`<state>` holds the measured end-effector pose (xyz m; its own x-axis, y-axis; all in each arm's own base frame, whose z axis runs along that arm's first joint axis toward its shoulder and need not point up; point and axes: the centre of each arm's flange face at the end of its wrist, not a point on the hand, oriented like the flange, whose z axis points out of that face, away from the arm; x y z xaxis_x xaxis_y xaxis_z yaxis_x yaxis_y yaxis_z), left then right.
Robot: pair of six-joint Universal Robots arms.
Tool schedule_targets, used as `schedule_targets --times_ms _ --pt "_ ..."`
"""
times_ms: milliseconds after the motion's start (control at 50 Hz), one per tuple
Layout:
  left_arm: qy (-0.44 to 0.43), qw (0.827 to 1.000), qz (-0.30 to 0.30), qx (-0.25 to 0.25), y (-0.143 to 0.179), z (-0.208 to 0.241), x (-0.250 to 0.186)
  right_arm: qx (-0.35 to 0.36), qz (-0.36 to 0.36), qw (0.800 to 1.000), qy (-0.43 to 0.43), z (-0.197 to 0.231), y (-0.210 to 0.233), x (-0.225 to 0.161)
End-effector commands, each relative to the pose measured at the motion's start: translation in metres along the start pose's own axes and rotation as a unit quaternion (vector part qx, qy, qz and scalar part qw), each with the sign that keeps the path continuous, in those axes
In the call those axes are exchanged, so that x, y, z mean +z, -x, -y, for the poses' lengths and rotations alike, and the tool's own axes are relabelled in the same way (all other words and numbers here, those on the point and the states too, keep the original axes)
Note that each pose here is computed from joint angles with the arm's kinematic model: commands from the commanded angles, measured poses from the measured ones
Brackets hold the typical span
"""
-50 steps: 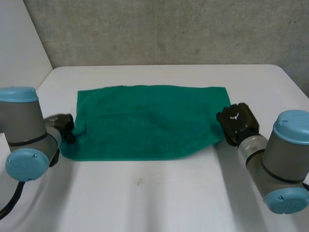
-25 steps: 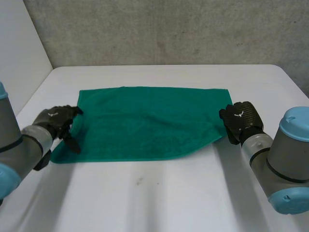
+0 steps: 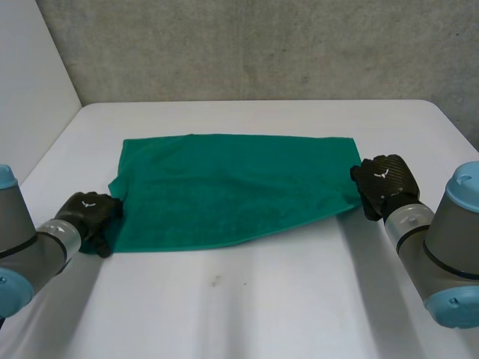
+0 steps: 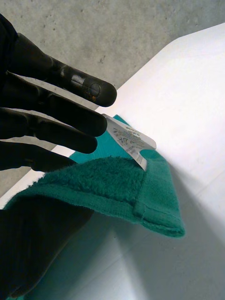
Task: Fold the towel.
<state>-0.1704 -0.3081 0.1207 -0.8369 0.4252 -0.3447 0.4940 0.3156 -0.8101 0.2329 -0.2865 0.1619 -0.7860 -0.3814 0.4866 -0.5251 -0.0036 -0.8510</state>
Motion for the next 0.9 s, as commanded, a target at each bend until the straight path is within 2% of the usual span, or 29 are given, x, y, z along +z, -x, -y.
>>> schedule_targets --times_ms 20,180,400,740,900 --pt "0.001 1.000 -0.001 -0.001 -0.001 -0.003 0.009 0.000 0.001 1.000 0.001 0.000 0.000 0.000" --pt "-0.001 1.000 0.001 0.000 0.000 -0.005 0.017 -0.001 0.002 1.000 0.002 -0.001 0.001 -0.001" --pt "-0.046 0.999 0.023 0.007 0.006 0.005 0.026 -0.001 0.005 1.000 0.003 -0.002 0.003 -0.001" --pt "-0.055 0.998 0.034 0.010 0.012 0.010 0.036 -0.004 0.002 1.000 0.001 -0.001 0.001 0.000" --pt "-0.065 0.996 0.061 0.016 0.019 0.034 -0.002 -0.024 0.002 1.000 0.006 0.015 -0.009 -0.006"
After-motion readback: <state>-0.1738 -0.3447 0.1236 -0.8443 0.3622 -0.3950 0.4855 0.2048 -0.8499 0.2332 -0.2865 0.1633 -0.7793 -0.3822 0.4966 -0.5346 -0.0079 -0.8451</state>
